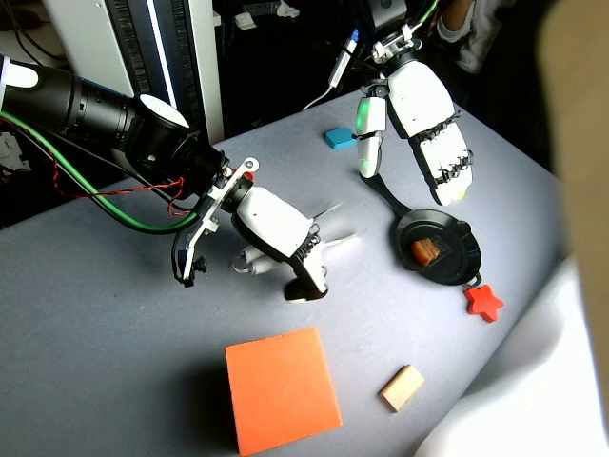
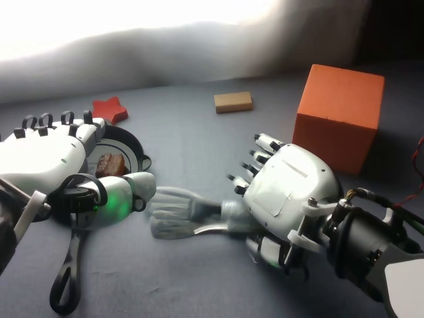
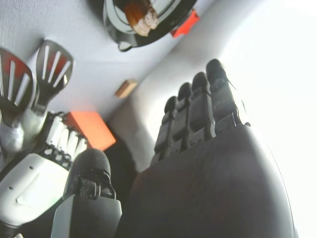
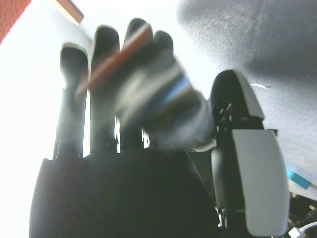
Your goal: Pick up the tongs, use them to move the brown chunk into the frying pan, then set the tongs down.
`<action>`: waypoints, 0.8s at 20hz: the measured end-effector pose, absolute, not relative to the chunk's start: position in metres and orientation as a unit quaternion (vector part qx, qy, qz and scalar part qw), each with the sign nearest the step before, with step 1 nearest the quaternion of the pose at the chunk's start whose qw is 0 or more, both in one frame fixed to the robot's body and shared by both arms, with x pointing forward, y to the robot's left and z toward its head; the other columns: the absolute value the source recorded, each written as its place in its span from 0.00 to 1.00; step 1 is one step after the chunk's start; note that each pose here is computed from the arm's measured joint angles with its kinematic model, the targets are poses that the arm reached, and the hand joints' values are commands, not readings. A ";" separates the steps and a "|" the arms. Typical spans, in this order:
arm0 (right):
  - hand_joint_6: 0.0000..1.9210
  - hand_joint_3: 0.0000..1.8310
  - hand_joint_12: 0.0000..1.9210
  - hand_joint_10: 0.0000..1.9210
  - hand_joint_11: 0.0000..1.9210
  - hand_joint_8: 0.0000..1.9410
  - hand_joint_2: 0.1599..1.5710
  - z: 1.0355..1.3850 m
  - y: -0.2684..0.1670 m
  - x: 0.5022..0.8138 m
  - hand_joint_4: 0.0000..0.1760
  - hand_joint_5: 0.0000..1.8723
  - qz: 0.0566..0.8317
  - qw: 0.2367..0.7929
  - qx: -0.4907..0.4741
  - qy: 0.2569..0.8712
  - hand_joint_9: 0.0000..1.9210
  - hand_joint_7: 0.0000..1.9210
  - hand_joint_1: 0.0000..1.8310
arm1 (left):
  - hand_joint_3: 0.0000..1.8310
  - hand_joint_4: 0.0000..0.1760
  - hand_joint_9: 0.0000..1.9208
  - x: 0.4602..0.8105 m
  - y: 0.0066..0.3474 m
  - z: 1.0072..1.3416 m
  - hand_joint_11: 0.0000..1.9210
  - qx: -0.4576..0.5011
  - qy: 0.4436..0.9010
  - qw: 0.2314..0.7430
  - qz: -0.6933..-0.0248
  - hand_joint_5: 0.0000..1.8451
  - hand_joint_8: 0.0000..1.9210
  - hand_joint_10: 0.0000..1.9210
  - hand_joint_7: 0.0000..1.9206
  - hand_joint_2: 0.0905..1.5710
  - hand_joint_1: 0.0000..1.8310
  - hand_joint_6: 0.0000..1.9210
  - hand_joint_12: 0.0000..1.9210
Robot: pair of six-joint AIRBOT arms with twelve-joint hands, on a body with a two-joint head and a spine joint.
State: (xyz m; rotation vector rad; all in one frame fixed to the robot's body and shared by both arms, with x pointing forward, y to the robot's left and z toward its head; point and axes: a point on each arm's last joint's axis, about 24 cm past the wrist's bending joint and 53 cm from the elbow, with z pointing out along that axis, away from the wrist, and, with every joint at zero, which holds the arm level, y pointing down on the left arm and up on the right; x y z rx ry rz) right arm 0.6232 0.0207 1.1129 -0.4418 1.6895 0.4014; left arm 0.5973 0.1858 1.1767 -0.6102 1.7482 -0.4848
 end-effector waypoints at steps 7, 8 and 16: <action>0.00 0.00 0.11 0.01 0.00 0.00 0.64 1.117 0.017 0.616 0.00 0.02 0.176 0.624 -0.197 0.736 0.04 0.05 0.07 | 0.00 0.00 0.02 0.594 0.190 1.178 0.00 -0.269 0.743 0.579 -0.199 0.00 0.00 0.00 0.03 0.78 0.00 0.00 0.12; 0.00 0.00 0.10 0.01 0.00 0.00 0.64 1.119 0.016 0.613 0.00 0.02 0.177 0.623 -0.198 0.735 0.04 0.05 0.07 | 0.00 0.00 0.02 0.594 0.190 1.177 0.00 -0.270 0.743 0.579 -0.199 0.00 0.00 0.00 0.02 0.77 0.00 0.00 0.10; 0.00 0.00 0.10 0.01 0.00 0.00 0.64 1.133 0.008 0.586 0.00 0.02 0.187 0.614 -0.204 0.739 0.04 0.05 0.10 | 0.00 0.00 0.02 0.594 0.194 1.178 0.00 -0.277 0.740 0.582 -0.193 0.00 0.00 0.00 0.02 0.78 0.00 0.00 0.10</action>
